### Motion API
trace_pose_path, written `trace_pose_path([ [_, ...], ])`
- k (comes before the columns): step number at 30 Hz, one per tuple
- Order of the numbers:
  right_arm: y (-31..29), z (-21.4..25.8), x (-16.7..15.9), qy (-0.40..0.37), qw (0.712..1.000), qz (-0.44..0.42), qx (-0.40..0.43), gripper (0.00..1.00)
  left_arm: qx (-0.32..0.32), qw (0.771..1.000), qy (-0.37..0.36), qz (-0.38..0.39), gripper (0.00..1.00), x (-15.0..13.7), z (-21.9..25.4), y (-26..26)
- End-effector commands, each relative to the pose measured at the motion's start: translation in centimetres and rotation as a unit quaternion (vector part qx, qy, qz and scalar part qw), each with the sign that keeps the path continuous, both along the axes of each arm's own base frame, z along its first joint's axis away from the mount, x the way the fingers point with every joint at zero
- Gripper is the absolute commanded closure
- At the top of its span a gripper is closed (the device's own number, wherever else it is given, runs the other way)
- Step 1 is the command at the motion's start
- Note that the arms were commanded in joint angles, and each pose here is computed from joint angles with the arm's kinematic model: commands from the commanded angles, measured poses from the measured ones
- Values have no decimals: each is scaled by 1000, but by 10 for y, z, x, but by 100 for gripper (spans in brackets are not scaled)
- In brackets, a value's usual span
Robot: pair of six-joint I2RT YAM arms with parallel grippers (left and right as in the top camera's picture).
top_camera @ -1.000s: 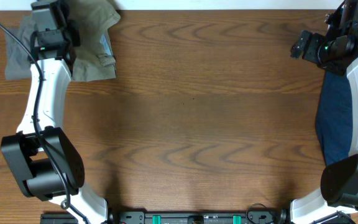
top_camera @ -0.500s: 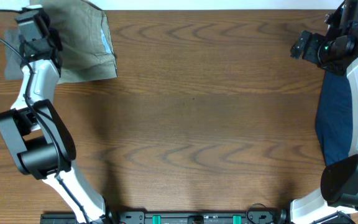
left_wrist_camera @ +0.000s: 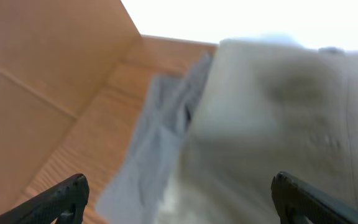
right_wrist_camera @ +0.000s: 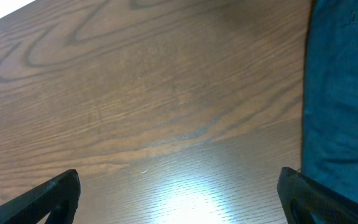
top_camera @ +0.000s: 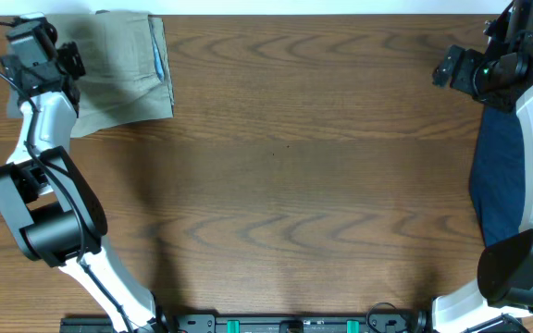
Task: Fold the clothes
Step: 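Lower the shorts onto the grey garment, open the left gripper, withdraw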
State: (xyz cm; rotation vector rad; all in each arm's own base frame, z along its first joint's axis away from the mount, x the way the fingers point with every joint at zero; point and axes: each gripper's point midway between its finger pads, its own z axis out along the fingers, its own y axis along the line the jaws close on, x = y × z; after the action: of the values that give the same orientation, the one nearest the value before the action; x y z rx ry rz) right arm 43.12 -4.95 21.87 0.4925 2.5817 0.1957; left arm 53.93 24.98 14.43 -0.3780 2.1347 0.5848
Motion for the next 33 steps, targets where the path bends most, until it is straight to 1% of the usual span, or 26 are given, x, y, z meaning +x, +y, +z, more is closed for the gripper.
trace_pose_path([
  [1, -2, 2, 0, -2, 1000, -7, 4, 1, -17, 999, -32, 6, 5, 1, 33, -15],
  [4, -2, 2, 0, -2, 1000, -7, 4, 1, -49, 998, -28, 15, 5, -5, 35, -30],
  [5, -2, 2, 0, -2, 1000, -7, 4, 1, -59, 998, -23, 18, 2, -8, 32, -34],
  [8, -2, 2, 0, -2, 1000, -7, 4, 1, -73, 997, 4, 16, 2, -13, 21, -45],
  [11, -2, 2, 0, -2, 1000, -7, 4, 1, -85, 996, 37, 14, 0, -21, 7, -56],
  [12, -2, 2, 0, -2, 1000, -7, 4, 1, -91, 995, 41, 15, 3, -22, 4, -59],
  [13, -2, 2, 0, -2, 1000, -7, 4, 1, -96, 994, 45, 9, 13, -22, 0, -62],
  [14, -2, 2, 0, -2, 1000, -7, 4, 1, -106, 993, 48, -1, 20, -21, -5, -66],
  [15, -2, 2, 0, -2, 1000, -7, 4, 1, -111, 993, 50, -5, 23, -20, -8, -68],
  [17, -2, 2, 0, -2, 1000, -7, 4, 1, -114, 992, 56, -6, 32, -18, -19, -67],
  [19, -2, 2, 0, -2, 1000, -7, 4, 1, -116, 991, 62, -1, 35, -17, -31, -63],
  [21, -2, 2, 0, -2, 1000, -7, 4, 1, -118, 991, 69, 4, 39, -17, -44, -57],
  [27, -2, 2, 0, -2, 1000, -7, 4, 1, -134, 984, 110, 32, 40, -32, -89, -34],
  [33, -2, 2, 0, -3, 1000, -7, 4, 1, -150, 976, 148, 58, 39, -53, -118, -16],
])
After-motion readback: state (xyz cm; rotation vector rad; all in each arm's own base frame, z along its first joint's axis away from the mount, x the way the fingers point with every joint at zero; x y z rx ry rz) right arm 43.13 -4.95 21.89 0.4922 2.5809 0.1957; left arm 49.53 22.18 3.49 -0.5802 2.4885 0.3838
